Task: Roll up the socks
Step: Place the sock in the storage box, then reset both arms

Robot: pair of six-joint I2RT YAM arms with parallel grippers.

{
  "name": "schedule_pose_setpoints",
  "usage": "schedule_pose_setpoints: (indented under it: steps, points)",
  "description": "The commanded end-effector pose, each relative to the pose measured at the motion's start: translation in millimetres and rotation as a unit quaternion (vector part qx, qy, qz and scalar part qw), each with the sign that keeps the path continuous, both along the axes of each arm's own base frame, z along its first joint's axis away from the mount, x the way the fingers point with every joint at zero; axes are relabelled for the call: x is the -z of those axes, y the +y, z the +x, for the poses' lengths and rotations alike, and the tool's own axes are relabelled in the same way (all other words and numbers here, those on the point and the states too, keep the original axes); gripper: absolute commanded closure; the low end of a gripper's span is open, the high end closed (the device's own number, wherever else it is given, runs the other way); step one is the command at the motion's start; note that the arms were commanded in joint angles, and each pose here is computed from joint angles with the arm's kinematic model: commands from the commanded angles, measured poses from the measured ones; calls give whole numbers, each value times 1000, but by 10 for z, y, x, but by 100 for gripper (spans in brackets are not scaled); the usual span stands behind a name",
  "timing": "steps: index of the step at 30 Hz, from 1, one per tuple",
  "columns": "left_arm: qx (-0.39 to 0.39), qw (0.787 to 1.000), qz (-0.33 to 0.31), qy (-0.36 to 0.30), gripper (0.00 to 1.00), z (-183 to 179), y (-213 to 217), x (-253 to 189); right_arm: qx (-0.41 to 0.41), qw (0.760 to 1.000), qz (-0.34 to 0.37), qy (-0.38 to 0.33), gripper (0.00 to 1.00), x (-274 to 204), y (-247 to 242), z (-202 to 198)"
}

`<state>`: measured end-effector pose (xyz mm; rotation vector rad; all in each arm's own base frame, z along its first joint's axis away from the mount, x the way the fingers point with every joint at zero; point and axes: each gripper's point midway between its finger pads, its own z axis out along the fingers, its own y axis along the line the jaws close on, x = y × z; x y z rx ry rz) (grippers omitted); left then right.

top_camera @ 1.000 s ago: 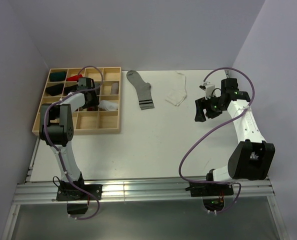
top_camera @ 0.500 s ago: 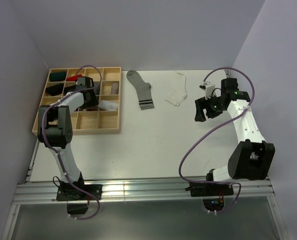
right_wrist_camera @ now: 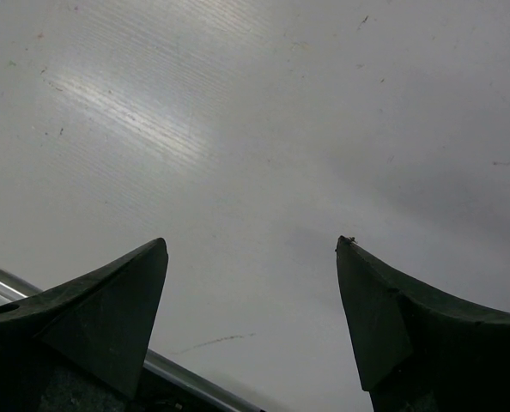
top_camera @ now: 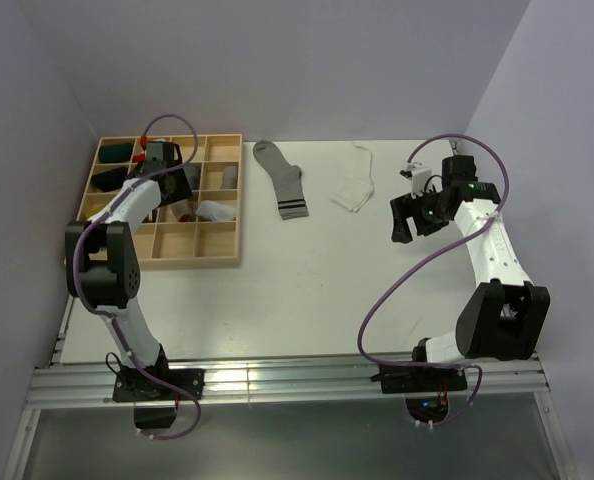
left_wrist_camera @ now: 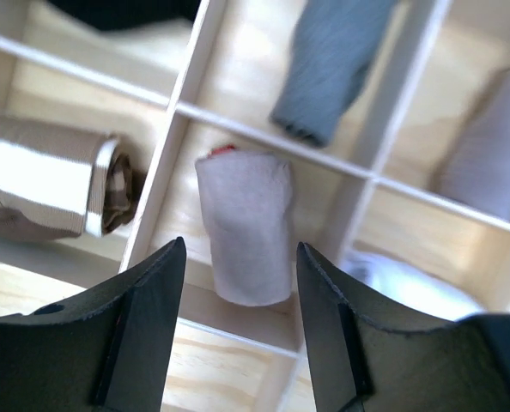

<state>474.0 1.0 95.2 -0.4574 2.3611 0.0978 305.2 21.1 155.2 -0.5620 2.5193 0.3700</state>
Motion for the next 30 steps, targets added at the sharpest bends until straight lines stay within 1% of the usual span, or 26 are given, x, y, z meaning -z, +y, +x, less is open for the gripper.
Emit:
schedule_pose_setpoints:
  steps: [1,6,7,8,10,11,13,14,15,19,20,24,30]
  points:
    - [32,998,-22,-58,41,107,-114,-574,8,999,-14,-28,14,-88,-38,94]
    - [63,989,-66,-115,41,-24,-301,-1084,10,999,-5,-47,13,-243,-6,104]
    - [81,986,-83,-119,41,-81,-387,-1131,12,998,-2,-55,13,-307,7,103]
    - [92,982,-91,-138,41,-144,-431,-1310,14,998,1,-65,12,-381,15,120]
    - [123,975,-111,-146,41,-264,-551,-1415,22,996,5,-86,10,-521,26,119]
    - [134,971,-116,-163,41,-344,-591,-1565,24,995,6,-97,10,-611,30,127]
    - [171,962,-135,-166,40,-488,-779,-1615,29,992,10,-120,9,-780,45,99]
    - [180,958,-134,-180,40,-567,-823,-1731,30,991,13,-132,9,-864,55,88]
    - [196,954,-135,-181,40,-627,-933,-1736,30,990,15,-139,7,-918,67,64]
    - [233,948,-130,-171,41,-880,-1140,-1733,42,982,24,-181,4,-1169,94,-32]
    - [245,941,-135,-190,40,-942,-1174,-1846,45,981,26,-189,2,-1204,101,-39]
    - [259,933,-136,-207,40,-1062,-1191,-1875,49,972,42,-226,0,-1385,153,-117]
    - [264,933,-138,-202,40,-1129,-1190,-1747,54,965,52,-251,0,-1465,170,-82]
